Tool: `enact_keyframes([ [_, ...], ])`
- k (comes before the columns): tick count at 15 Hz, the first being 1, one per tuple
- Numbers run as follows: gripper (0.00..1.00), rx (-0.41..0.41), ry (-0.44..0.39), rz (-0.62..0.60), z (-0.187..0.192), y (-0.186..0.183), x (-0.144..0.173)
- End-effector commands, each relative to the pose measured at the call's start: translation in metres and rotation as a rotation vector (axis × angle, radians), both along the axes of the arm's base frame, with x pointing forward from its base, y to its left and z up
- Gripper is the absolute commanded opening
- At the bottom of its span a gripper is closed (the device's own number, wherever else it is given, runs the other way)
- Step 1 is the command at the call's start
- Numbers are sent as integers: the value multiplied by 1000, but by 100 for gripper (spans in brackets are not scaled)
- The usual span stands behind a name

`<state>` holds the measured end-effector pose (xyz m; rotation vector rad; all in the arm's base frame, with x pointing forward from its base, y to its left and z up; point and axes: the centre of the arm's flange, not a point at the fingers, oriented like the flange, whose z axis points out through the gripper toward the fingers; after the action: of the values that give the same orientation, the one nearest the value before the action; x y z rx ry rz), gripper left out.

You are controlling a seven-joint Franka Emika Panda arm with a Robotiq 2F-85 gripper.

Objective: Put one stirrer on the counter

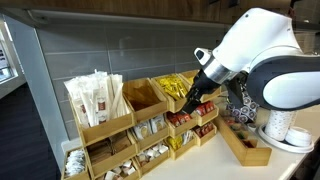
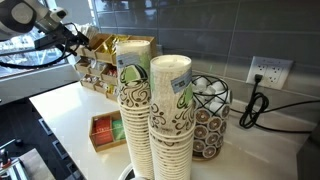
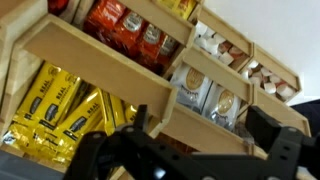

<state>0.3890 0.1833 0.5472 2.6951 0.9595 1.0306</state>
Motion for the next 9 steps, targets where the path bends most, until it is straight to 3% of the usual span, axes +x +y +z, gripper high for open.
enact_keyframes([
  [1,100,99,-74,43,-3,28,22],
  [4,100,141,-144,106,-4,50,35],
  [5,100,106,-131,75,2,34,18],
  [9,100,123,-140,99,-3,48,29],
])
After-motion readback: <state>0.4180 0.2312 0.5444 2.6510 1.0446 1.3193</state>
